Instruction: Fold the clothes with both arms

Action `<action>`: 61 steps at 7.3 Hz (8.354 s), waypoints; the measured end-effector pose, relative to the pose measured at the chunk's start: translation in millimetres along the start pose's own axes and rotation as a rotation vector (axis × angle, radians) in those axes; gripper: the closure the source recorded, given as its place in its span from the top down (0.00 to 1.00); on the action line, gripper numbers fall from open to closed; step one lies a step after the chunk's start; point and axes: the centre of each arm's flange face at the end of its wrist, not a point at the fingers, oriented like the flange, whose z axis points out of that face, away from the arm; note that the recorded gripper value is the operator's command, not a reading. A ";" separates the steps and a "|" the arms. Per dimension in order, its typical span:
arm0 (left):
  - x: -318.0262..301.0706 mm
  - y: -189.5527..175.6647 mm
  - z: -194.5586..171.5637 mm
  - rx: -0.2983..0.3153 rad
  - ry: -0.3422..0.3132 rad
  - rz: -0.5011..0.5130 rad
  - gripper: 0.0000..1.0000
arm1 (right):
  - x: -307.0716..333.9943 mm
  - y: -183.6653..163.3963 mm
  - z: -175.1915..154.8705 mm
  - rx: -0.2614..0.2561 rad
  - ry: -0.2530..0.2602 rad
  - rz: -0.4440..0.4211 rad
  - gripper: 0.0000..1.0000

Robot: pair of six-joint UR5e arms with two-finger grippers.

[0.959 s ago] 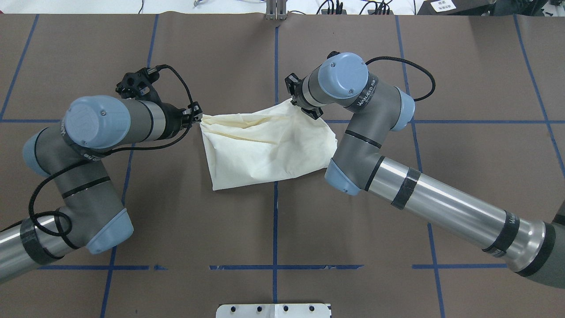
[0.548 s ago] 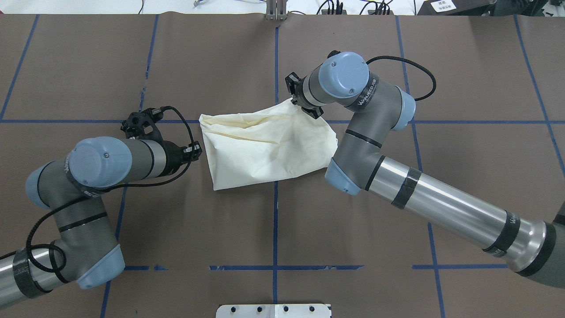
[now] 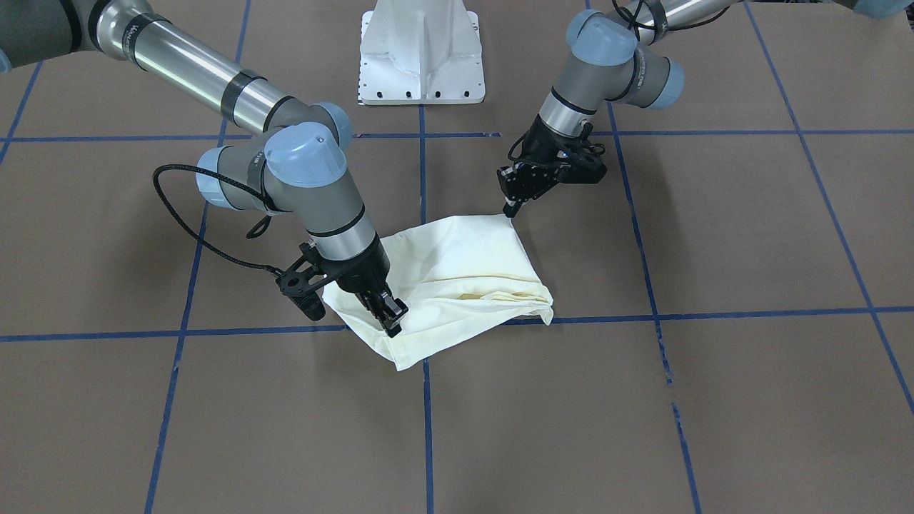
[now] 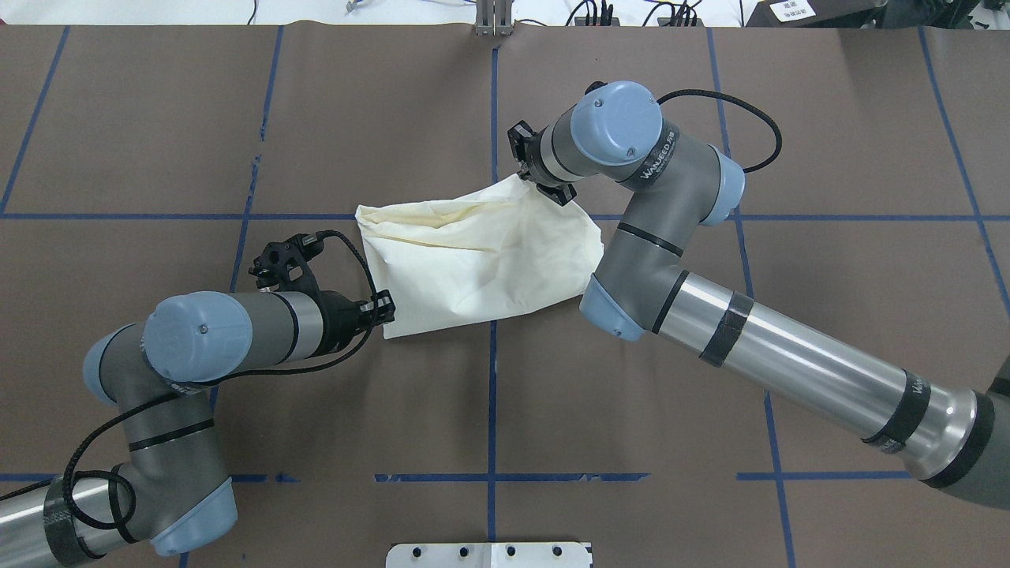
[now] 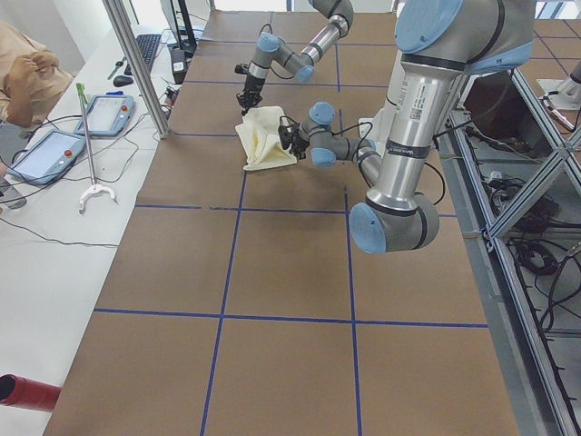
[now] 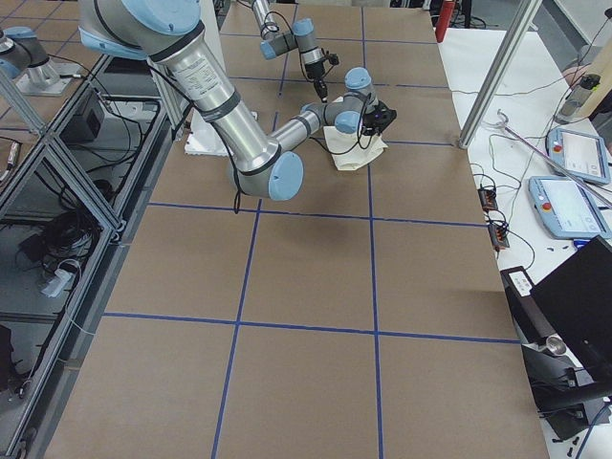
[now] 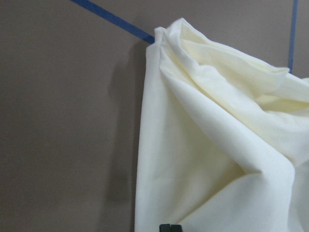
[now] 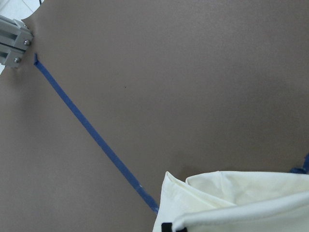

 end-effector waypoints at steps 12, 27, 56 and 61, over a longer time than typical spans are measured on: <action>2.1 31.3 19.5 0.077 0.253 -0.043 0.00 | -6.6 -5.4 -5.0 -0.010 -0.001 0.006 0.00; -8.8 -33.7 46.2 0.099 0.260 0.092 0.00 | -9.3 -8.9 -7.3 -0.008 -0.005 0.009 0.00; -314.3 -382.6 -371.6 -0.175 -0.409 0.510 1.00 | 395.5 -463.9 -311.0 -0.199 0.283 -0.893 1.00; -334.2 -348.4 -377.5 -0.200 -0.361 0.496 1.00 | 397.6 -451.2 -316.5 -0.214 0.311 -0.909 1.00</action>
